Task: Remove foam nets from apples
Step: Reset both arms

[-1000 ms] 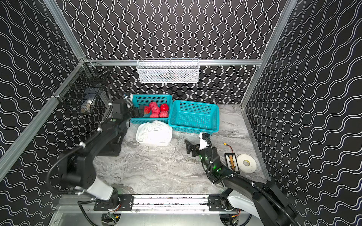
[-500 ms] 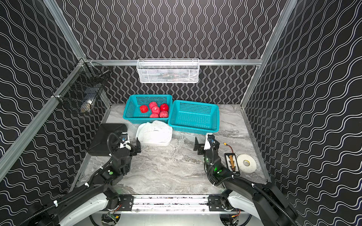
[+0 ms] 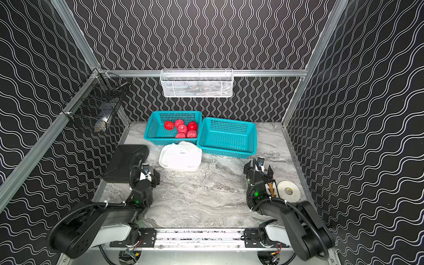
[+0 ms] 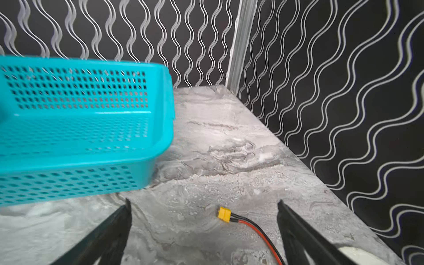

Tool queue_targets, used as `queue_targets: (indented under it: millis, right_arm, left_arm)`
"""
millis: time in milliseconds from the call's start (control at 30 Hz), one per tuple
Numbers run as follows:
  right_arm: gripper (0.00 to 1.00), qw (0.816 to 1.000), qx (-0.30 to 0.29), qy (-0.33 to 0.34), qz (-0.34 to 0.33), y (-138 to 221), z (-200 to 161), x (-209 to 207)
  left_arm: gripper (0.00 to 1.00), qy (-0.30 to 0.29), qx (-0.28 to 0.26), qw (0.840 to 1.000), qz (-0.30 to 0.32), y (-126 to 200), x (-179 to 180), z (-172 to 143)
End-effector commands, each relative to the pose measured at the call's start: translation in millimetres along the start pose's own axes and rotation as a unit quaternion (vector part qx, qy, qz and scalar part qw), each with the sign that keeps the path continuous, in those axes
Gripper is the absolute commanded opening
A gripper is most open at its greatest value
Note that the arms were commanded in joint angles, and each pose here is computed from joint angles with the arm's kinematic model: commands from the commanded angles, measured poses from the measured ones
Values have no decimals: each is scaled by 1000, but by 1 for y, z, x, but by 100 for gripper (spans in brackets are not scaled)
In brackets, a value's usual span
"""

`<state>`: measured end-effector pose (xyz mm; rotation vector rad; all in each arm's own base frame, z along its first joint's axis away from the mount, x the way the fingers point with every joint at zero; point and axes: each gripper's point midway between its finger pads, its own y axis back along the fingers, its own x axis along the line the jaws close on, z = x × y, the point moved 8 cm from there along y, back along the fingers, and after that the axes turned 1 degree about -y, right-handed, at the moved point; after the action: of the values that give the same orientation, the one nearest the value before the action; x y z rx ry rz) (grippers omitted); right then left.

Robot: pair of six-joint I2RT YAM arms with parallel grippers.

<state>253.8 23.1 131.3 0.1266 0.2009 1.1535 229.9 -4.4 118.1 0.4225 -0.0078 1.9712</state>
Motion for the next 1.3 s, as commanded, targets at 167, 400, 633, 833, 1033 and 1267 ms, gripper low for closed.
queue_targets:
  millis: [167, 400, 633, 833, 1033, 1267]
  right_arm:
    - [100, 995, -86, 31, 31, -16, 9, 15]
    - [100, 994, -25, -33, 103, -39, -1, 1]
    - [100, 992, -13, -31, 119, -57, -13, 5]
    - [100, 989, 80, -81, 89, -92, -12, -11]
    - [100, 991, 72, -83, 77, -91, -11, -15]
    - [100, 992, 70, -78, 76, -90, -12, -13]
  left_arm:
    - [99, 99, -26, 992, -73, -37, -2, 30]
    - [99, 118, -80, 982, -125, -28, -6, 13]
    - [99, 104, -38, 987, -118, -53, -20, 6]
    - [100, 90, 39, 989, -108, -83, -28, 11]
    - [100, 85, 40, 990, -110, -83, -30, 11]
    - [100, 76, 45, 988, -124, -86, -35, 12]
